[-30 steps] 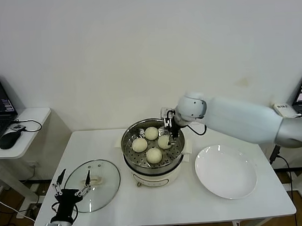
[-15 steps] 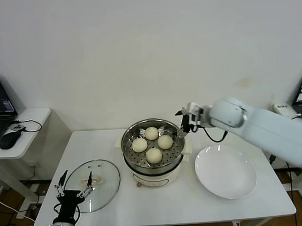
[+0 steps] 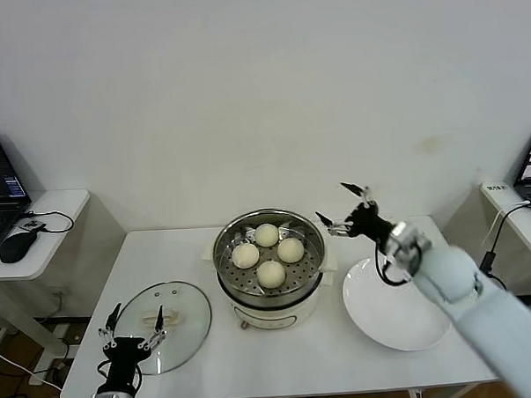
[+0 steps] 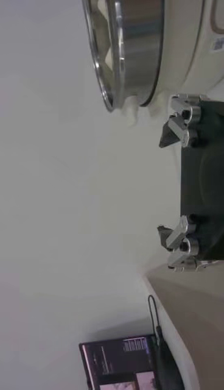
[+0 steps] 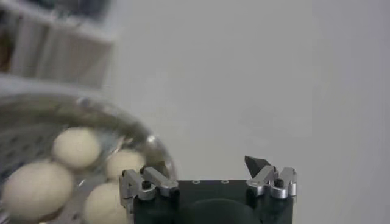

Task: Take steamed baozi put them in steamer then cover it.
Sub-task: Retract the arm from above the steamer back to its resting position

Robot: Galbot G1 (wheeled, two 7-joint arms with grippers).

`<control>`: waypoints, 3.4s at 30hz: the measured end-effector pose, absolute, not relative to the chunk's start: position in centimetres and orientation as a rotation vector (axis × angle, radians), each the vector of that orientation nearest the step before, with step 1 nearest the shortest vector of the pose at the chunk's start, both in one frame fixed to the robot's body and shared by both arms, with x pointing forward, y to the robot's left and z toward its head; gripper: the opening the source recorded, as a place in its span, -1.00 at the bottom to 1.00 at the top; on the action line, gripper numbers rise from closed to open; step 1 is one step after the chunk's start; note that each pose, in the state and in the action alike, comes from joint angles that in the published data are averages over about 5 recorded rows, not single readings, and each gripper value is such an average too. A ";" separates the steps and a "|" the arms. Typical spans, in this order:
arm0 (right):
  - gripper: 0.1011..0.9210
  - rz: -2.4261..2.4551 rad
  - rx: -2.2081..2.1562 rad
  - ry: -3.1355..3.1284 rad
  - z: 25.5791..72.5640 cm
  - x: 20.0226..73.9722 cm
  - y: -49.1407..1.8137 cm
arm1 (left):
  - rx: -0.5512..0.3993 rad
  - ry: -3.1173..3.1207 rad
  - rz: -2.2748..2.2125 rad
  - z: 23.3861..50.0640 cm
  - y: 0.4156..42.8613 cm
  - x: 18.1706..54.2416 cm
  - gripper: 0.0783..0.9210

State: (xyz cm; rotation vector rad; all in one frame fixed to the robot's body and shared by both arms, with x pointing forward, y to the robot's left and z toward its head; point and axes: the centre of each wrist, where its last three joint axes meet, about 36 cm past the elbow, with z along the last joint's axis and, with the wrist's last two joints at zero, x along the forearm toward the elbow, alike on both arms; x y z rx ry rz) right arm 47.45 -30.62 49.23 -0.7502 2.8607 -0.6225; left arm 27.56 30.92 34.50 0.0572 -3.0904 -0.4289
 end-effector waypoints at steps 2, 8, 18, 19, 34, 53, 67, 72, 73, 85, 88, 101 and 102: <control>0.76 -0.550 -0.660 2.880 47.4 45.8 -31.6 | 0.071 -3.081 -0.490 34.3 31.0 27.8 0.77; 0.76 -0.405 -0.365 2.961 42.1 39.8 -34.4 | 0.109 -3.043 -0.873 33.3 32.8 28.5 0.77; 0.76 -0.386 0.048 3.040 37.3 31.7 -38.2 | -0.047 -2.747 -1.694 32.0 37.6 27.2 0.77; 0.76 -0.390 0.075 3.045 36.9 31.2 -38.5 | -0.074 -2.708 -1.752 31.8 37.9 27.1 0.77; 0.76 -0.469 0.256 3.098 33.5 26.4 -40.3 | -0.355 -2.336 -2.135 29.7 39.6 27.2 0.77; 0.76 -0.520 0.287 3.139 31.3 24.2 -39.7 | -0.397 -2.225 -2.232 28.5 40.5 32.2 0.77; 0.76 -0.511 0.291 3.168 30.3 23.9 -39.4 | -0.384 -2.205 -2.255 27.8 40.2 35.7 0.77; 0.76 -0.507 0.287 3.176 30.1 24.0 -39.3 | -0.373 -2.203 -2.253 27.5 40.0 36.9 0.77; 0.76 -0.506 0.286 3.177 30.0 24.0 -39.2 | -0.370 -2.203 -2.252 27.4 40.0 37.0 0.77; 0.76 -0.470 0.265 3.196 29.5 24.1 -38.3 | -0.356 -2.189 -2.228 26.4 40.7 37.8 0.16; 0.76 -0.448 0.259 3.197 29.6 24.2 -38.0 | -0.351 -2.190 -2.219 25.9 40.8 37.8 -0.05; 0.76 -0.389 0.226 3.199 29.8 24.5 -36.6 | -0.281 -2.230 -2.217 25.8 41.2 37.3 -0.83; 0.76 -0.385 0.223 3.200 29.7 24.6 -36.5 | -0.269 -2.233 -2.221 26.0 41.2 37.3 -0.83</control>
